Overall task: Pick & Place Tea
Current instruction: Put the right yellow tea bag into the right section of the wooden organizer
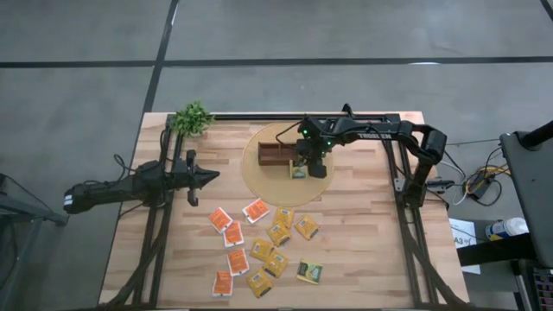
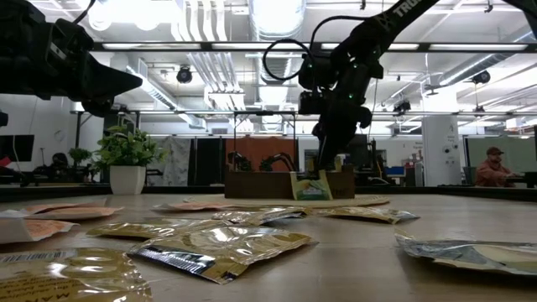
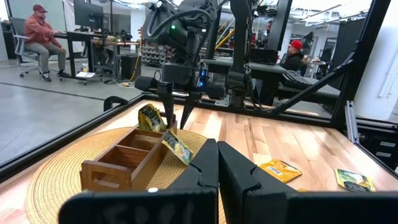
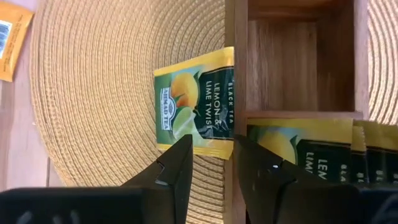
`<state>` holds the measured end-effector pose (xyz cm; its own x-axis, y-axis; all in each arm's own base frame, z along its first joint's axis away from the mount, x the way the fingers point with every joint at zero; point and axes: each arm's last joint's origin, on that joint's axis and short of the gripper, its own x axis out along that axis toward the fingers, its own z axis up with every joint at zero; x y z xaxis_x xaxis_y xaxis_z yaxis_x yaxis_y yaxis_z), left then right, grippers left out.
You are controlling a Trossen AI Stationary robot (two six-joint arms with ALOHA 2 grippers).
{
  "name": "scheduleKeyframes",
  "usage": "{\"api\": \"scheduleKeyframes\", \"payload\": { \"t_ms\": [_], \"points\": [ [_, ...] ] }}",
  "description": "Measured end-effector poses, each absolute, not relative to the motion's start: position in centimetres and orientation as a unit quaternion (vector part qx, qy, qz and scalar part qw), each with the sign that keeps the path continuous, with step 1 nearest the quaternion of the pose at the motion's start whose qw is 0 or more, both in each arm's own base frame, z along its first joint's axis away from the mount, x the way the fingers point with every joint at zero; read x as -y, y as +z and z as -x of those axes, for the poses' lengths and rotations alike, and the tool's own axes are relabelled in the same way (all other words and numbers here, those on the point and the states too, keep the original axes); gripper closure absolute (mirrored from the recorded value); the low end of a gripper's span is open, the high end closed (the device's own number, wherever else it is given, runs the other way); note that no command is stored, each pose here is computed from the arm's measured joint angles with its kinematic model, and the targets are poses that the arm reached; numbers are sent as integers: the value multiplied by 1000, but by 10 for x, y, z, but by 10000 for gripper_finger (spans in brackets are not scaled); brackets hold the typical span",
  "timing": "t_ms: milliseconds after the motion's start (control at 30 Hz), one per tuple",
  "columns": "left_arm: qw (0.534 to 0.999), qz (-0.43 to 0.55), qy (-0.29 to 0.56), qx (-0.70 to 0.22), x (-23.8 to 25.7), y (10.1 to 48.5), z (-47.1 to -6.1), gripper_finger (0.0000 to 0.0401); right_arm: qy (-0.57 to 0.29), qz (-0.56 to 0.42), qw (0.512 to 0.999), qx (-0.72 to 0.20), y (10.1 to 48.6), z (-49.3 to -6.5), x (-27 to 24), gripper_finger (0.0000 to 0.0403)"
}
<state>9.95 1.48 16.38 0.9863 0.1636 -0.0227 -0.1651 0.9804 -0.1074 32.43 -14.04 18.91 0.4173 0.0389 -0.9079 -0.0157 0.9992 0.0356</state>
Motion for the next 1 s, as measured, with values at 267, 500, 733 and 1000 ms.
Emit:
{"api": "scheduleKeyframes", "payload": {
  "t_ms": [267,500,733,1000],
  "points": [
    [995,55,83,-7,-15,164,-100,401,-7,3,838,-546,189,-324,142,294],
    [995,55,83,-7,-15,164,-100,401,-21,-43,835,-549,197,-323,128,271],
    [995,55,83,-7,-15,164,-100,401,-25,-118,848,-517,213,-317,107,227],
    [995,55,83,-7,-15,164,-100,401,-29,-207,871,-445,191,-307,82,194]
  ]
}}
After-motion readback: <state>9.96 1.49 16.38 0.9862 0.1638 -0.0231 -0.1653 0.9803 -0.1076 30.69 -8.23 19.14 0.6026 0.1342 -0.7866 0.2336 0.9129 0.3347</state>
